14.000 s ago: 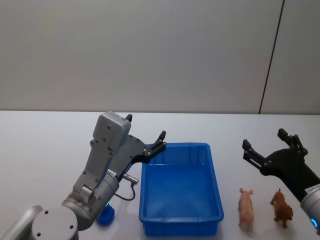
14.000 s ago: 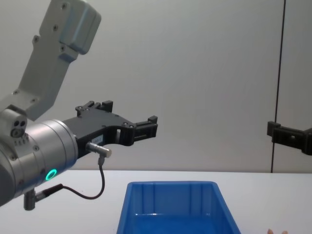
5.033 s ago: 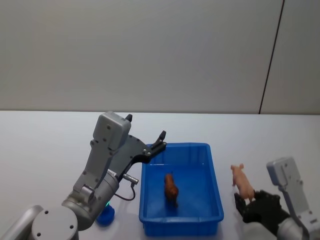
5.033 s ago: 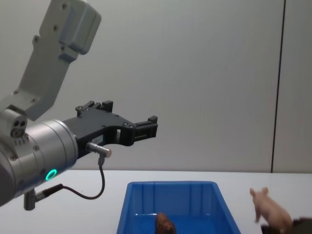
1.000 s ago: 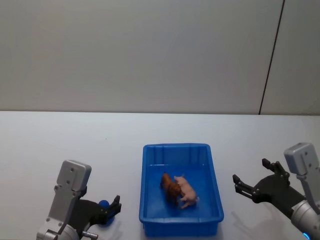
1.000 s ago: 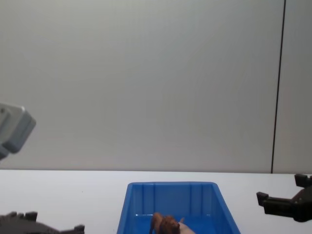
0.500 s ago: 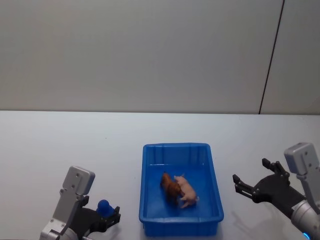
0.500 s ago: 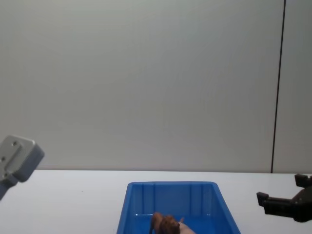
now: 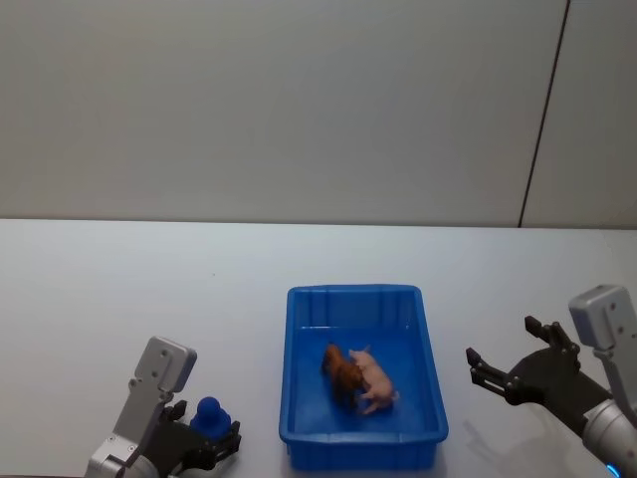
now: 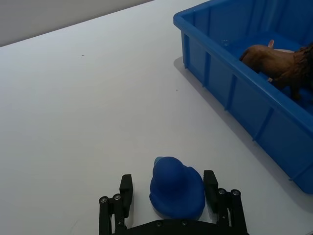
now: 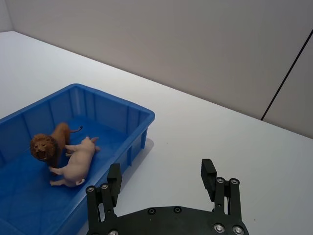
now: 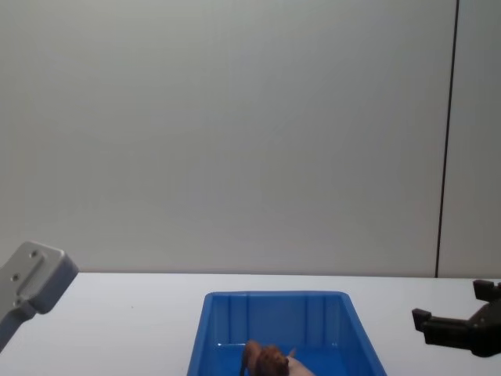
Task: Pick up the two dolls from the table and place them into the box.
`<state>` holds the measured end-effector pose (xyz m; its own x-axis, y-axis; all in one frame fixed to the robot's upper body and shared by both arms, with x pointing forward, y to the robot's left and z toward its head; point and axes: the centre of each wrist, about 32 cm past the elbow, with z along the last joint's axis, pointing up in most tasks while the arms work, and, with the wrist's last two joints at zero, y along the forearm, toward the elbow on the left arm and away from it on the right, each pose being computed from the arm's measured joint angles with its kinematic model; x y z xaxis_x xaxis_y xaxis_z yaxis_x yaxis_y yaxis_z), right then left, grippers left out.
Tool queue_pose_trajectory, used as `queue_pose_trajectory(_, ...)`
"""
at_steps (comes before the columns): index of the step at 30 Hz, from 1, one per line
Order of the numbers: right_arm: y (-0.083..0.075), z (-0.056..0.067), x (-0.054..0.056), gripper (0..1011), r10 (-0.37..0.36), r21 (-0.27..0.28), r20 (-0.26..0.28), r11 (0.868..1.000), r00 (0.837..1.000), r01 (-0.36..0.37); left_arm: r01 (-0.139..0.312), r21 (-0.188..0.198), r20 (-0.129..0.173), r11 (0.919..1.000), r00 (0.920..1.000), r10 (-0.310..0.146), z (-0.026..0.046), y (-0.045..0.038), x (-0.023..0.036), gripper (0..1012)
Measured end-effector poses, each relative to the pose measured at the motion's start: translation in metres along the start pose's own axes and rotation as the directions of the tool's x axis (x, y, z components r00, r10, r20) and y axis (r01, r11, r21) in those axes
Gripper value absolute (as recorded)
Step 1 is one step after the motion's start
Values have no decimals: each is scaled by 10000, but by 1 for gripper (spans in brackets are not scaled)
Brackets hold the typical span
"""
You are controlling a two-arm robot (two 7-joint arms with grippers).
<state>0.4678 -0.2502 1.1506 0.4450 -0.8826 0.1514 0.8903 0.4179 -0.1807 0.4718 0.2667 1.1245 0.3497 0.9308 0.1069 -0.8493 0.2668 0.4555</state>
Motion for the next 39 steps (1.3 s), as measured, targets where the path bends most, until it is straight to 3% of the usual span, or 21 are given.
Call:
queue_pose_trajectory(2, 0, 0, 0, 1001, 0, 0, 0, 10000, 10000, 0, 34, 11, 5, 10000, 10000, -34, -1, -6, 5, 926)
queue_pose_trajectory(12, 0, 0, 0, 1001, 0, 0, 1, 10000, 10000, 0, 209, 75, 84, 9998, 9997, -210, -5, -35, 33, 580)
queue_pose_trajectory(18, 0, 0, 0, 1001, 0, 0, 0, 10000, 10000, 0, 298, 53, 200, 9995, 9994, -299, 6, -55, 47, 535)
queue_pose_trajectory(22, 0, 0, 0, 1001, 0, 0, 1, 10000, 10000, 0, 363, -94, 385, 9993, 9986, -359, 53, -70, 59, 508)
queue_pose_trajectory(26, 0, 0, 0, 1001, -1, 0, 0, 10000, 10000, 1, 428, -396, 596, 9983, 9974, -404, 130, -77, 68, 486)
queue_pose_trajectory(32, 0, 0, 0, 1001, -1, 1, 1, 10000, 10000, 1, 578, -1069, 1016, 9926, 9937, -469, 320, -95, 56, 447)
queue_pose_trajectory(35, 0, 0, 0, 1001, -1, 1, 1, 10000, 10000, 1, 749, -1439, 1222, 9868, 9909, -574, 424, -118, 31, 425)
queue_pose_trajectory(39, 0, 0, 0, 1001, -1, 1, 1, 10000, 10000, 1, 1131, -1932, 1537, 9746, 9846, -838, 574, -176, -46, 396)
